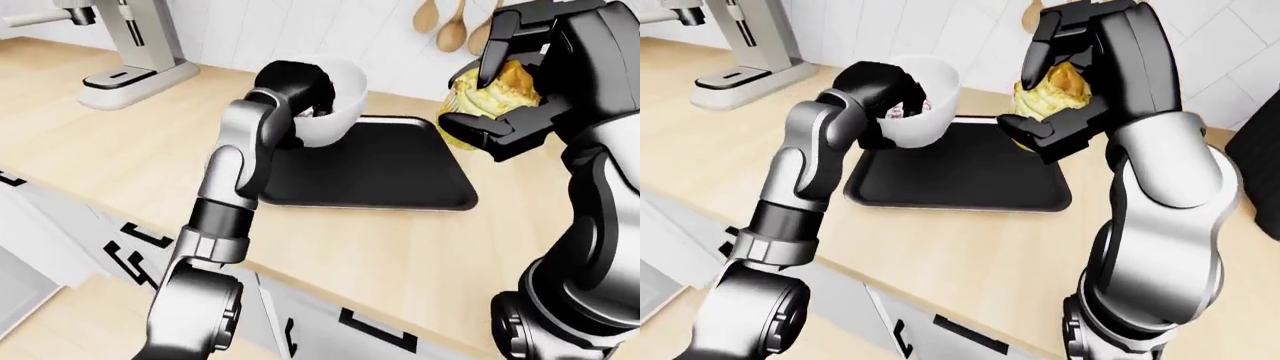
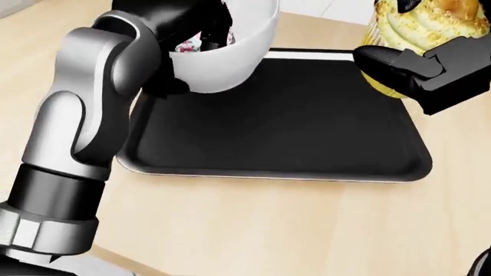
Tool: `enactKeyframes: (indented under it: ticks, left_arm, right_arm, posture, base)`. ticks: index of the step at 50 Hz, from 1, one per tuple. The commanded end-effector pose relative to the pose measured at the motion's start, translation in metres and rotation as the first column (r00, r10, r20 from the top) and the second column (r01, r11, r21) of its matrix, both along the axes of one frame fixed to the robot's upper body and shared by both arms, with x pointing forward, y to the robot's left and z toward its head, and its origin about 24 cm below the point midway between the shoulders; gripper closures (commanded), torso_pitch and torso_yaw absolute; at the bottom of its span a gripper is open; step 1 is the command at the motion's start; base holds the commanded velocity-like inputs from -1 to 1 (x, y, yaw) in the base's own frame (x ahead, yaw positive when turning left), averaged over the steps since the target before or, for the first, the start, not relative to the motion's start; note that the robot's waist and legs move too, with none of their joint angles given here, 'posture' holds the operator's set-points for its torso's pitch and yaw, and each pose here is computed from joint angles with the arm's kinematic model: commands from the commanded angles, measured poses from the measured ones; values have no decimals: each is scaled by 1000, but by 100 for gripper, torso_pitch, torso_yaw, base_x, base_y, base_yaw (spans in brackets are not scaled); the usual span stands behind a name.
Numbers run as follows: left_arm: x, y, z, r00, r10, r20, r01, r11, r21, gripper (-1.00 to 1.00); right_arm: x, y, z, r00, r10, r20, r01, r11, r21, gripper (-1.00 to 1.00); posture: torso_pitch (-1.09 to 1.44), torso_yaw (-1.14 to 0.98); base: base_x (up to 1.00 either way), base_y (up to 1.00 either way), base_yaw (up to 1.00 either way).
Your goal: Pick up the bowl with cake and place it on the tray. Pick up the cupcake and place it on the tray.
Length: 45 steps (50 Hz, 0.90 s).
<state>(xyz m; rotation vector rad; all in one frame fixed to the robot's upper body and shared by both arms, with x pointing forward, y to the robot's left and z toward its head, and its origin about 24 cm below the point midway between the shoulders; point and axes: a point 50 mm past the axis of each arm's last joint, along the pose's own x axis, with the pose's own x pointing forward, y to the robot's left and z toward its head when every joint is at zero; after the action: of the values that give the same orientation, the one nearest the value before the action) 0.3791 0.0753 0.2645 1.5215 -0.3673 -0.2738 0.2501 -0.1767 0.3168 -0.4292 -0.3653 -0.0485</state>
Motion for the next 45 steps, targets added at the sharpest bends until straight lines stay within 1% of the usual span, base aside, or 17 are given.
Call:
enactKeyframes:
  ticks: [1, 5, 11, 22, 27, 35, 45]
  left_arm:
    - [-12, 0, 42, 981, -7, 192, 14, 999, -36, 100]
    - [-14, -1, 38, 982, -16, 188, 19, 1000, -14, 100]
    - [-11, -2, 27, 985, -20, 169, 19, 1000, 8, 100]
    - [-2, 0, 14, 989, -13, 150, 12, 1000, 14, 100]
    - [-1, 0, 11, 990, -13, 138, 11, 1000, 18, 100]
    - [1, -1, 7, 992, -19, 125, 18, 1000, 13, 100]
    - [5, -4, -6, 995, -26, 94, 25, 1000, 8, 100]
  right_arm:
    - [-6, 1, 10, 998, -6, 68, 7, 1000, -11, 100]
    - [-6, 1, 10, 998, -6, 69, 7, 1000, -10, 100]
    - [-7, 1, 10, 998, -9, 69, 10, 1000, -14, 100]
    - [-5, 1, 7, 998, -11, 66, 12, 1000, -15, 100]
    - [-3, 0, 5, 998, -13, 65, 14, 1000, -17, 100]
    - [-6, -1, 8, 998, -16, 67, 17, 1000, -17, 100]
    - [-6, -3, 7, 998, -20, 65, 21, 1000, -14, 100]
  posture:
    - [-22, 0]
    - [-22, 0]
    - [-22, 0]
    - [-22, 0]
    - [-22, 0]
    - [-22, 0]
    - [-22, 0]
  base:
    - [0, 0, 0]
    - [0, 0, 0]
    - [0, 0, 0]
    - [0, 0, 0]
    - [0, 0, 0]
    - [0, 0, 0]
    - [0, 0, 0]
